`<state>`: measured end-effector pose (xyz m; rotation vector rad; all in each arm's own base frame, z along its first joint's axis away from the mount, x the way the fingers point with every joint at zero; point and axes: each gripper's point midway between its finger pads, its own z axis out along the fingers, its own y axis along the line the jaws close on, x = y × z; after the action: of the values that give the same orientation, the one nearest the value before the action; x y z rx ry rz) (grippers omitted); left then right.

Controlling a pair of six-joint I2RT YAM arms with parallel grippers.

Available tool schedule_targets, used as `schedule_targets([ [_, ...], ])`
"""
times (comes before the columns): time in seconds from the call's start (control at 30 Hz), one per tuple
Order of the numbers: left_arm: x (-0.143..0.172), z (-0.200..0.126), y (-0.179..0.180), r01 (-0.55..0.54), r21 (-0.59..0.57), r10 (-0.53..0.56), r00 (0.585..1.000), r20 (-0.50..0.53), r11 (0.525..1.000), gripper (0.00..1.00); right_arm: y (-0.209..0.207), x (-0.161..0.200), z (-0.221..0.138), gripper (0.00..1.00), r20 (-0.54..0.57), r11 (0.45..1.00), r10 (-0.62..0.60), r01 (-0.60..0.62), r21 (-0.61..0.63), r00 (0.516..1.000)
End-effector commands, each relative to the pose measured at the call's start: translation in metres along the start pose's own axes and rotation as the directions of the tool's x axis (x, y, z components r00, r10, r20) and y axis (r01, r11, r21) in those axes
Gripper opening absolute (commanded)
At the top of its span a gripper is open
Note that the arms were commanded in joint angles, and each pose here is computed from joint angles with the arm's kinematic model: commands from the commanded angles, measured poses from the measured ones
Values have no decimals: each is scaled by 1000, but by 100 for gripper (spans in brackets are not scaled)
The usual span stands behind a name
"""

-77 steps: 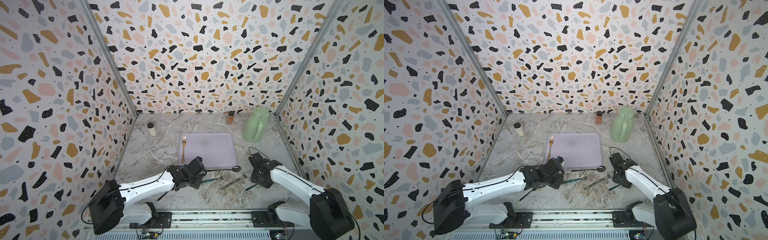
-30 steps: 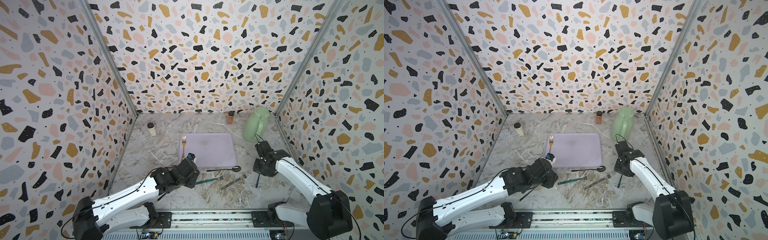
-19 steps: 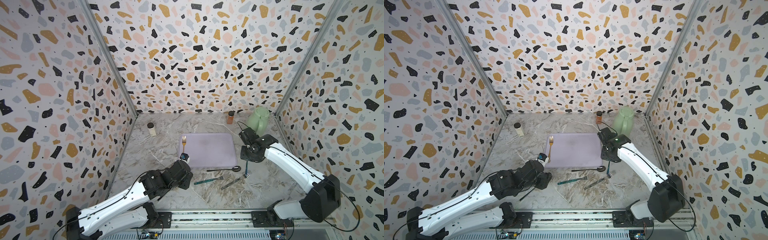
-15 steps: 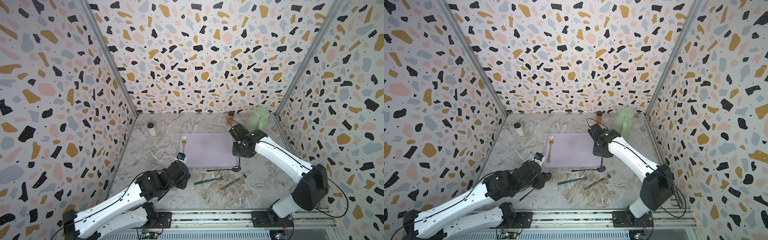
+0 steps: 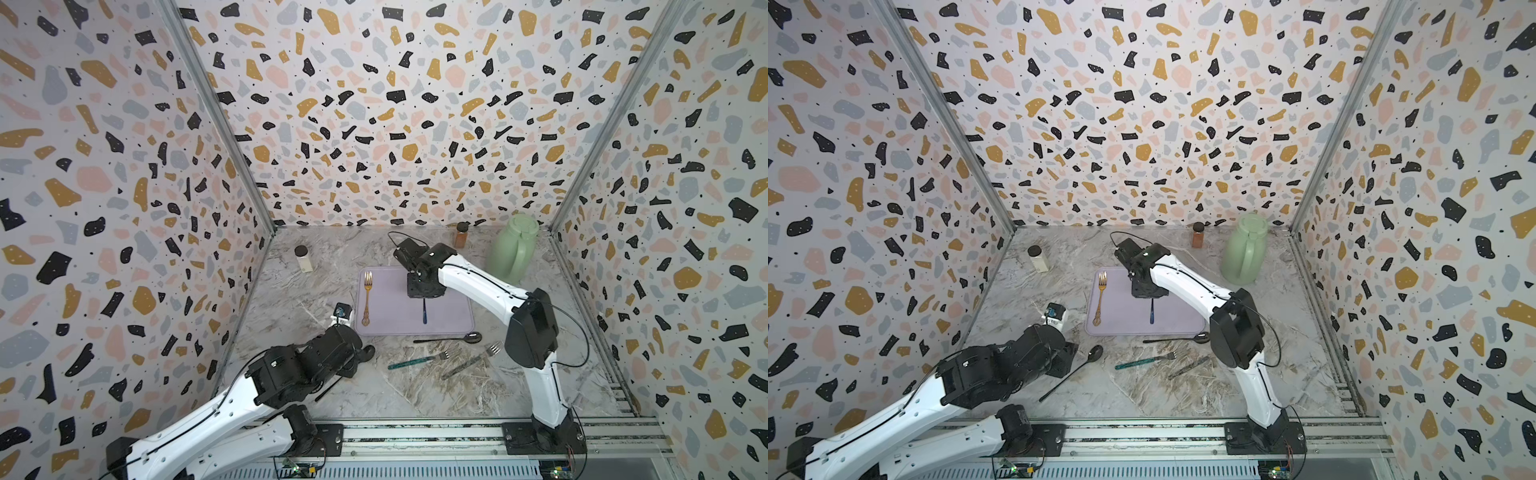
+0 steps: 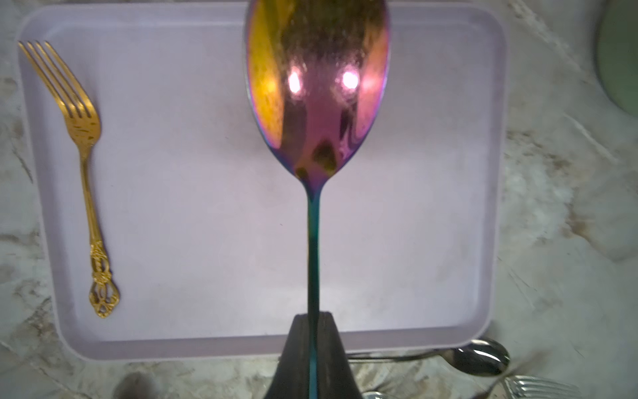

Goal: Set the spoon and fork side by side
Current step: Place the spoon on the tray.

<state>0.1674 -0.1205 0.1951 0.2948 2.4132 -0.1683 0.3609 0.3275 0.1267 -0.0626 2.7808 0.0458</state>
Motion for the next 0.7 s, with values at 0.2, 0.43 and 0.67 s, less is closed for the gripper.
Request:
schedule_targets([
  [0.2,-5,-7,2,12,6,-12,1000,24,1000,63,75,-7,37,2,-34,993,-1,-3,-120,999],
  [0.43,-3,-3,4,11,-22,-11,1000,3,1000,62,98,-11,69,3,-31,985,14,-19,-169,999],
  [0.67,-6,-5,7,21,-28,-20,999,27,999,62,114,-12,86,4,-35,974,26,-33,-222,999],
])
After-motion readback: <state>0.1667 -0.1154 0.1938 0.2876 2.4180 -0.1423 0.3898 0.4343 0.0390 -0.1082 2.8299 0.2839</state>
